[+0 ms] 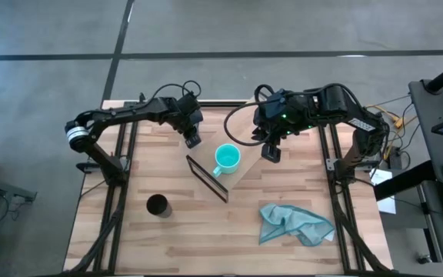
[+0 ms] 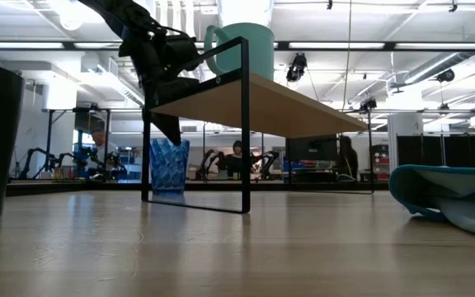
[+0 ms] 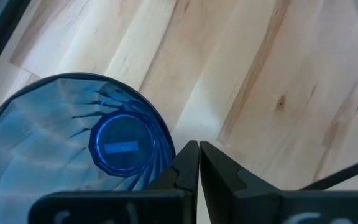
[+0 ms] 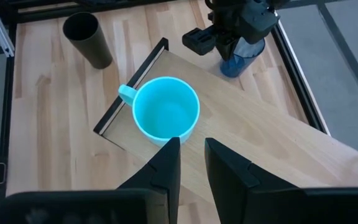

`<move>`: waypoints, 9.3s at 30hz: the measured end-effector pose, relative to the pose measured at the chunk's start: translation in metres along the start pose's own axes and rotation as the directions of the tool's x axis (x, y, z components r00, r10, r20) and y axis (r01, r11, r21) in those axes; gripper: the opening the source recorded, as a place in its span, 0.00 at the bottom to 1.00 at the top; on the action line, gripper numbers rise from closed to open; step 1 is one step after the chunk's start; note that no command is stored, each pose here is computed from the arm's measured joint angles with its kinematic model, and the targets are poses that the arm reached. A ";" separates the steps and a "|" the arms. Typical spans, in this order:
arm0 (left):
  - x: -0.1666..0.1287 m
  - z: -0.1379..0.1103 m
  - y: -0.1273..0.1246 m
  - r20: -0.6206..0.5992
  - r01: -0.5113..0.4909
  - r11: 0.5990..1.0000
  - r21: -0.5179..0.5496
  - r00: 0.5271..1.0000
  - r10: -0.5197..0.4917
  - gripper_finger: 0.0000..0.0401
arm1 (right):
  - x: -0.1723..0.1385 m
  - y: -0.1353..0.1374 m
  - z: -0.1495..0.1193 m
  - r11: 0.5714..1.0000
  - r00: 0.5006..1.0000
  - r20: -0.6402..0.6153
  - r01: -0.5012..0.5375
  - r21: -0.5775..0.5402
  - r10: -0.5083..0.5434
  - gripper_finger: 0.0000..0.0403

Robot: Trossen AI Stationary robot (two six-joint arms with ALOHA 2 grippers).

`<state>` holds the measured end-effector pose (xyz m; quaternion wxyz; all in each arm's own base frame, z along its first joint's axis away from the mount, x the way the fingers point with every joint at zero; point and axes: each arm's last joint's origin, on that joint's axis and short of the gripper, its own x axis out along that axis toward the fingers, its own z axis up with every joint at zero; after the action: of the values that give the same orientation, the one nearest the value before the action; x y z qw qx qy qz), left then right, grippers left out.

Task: Stack small to large cups/mugs on shelf
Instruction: Put the blue cup on the shelf, then put the black cup on the shelf

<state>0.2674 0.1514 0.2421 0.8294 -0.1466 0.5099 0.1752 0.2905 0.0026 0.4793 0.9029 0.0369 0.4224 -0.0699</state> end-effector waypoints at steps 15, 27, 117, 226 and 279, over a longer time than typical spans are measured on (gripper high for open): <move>-0.002 -0.003 -0.003 -0.032 0.031 0.999 -0.044 0.999 -0.033 0.00 | 0.000 0.000 -0.001 1.000 1.000 -0.016 0.002 -0.016 -0.002 0.17; -0.032 0.009 -0.006 0.041 0.039 0.999 -0.014 0.998 -0.038 0.01 | 0.000 0.000 -0.002 0.999 1.000 -0.023 0.003 -0.032 -0.003 0.17; -0.152 0.123 -0.120 0.288 0.029 0.972 0.233 0.953 -0.098 0.00 | 0.029 -0.045 -0.014 0.885 0.912 -0.176 0.405 0.230 -0.371 0.17; -0.153 -0.052 -0.277 -0.453 -0.130 0.790 -0.599 0.869 -0.200 0.16 | 0.004 -0.042 -0.048 0.997 0.995 0.095 -0.029 -0.078 0.036 0.17; -0.067 -0.108 -0.257 -0.223 0.113 0.696 -0.709 0.900 -0.374 0.00 | 0.000 0.003 -0.066 0.988 0.988 -0.050 -0.147 0.043 0.149 0.17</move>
<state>0.2667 -0.1339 0.2716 0.6287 -0.5357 0.5243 0.2070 0.2413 0.0140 0.4372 0.8932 0.0878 0.4410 -0.0100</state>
